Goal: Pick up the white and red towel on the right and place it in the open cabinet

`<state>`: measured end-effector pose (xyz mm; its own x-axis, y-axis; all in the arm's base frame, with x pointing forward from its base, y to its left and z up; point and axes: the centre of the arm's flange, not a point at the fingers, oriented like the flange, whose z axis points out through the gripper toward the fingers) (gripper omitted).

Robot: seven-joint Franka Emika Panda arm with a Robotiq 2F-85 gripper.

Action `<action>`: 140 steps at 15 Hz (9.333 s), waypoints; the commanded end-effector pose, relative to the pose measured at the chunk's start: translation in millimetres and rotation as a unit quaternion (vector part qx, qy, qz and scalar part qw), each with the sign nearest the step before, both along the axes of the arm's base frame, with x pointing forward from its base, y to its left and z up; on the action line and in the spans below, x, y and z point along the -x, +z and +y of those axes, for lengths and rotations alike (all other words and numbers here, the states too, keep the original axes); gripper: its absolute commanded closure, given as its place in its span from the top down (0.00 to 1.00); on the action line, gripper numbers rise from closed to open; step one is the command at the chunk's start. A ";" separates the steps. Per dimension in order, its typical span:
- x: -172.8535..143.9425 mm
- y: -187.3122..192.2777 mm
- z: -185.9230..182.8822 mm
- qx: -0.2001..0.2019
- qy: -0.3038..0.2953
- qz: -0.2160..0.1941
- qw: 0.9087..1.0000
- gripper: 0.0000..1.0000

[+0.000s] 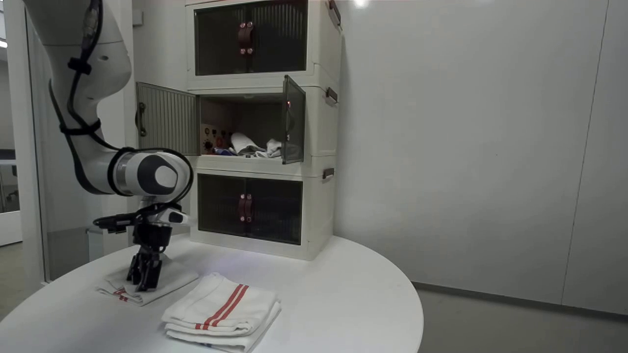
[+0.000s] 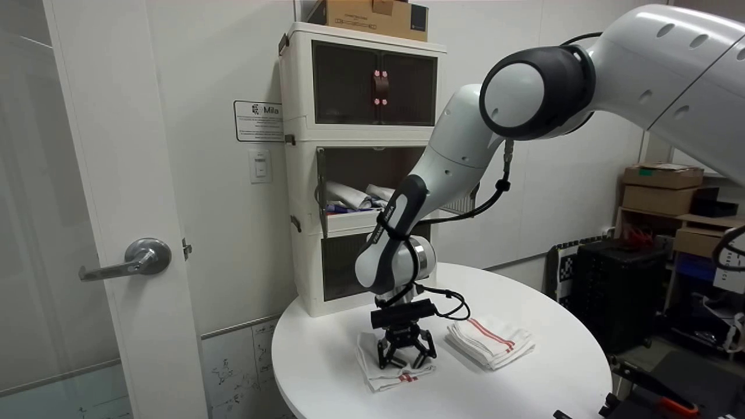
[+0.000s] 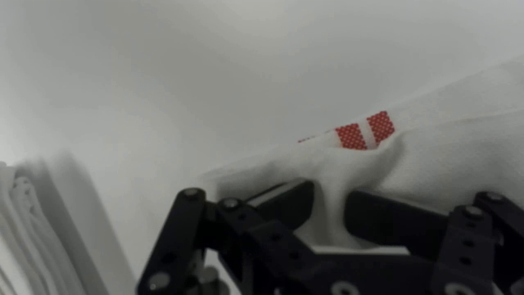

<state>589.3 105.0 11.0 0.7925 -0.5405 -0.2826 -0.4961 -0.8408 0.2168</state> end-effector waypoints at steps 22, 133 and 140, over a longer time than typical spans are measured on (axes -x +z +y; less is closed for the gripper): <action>23.6 82.7 -20.6 -0.033 -0.003 -0.115 0.993 0.32; -227.0 390.0 -125.7 0.177 0.050 -0.508 0.842 0.03; -220.2 375.3 -84.7 0.130 0.097 -0.495 0.854 0.67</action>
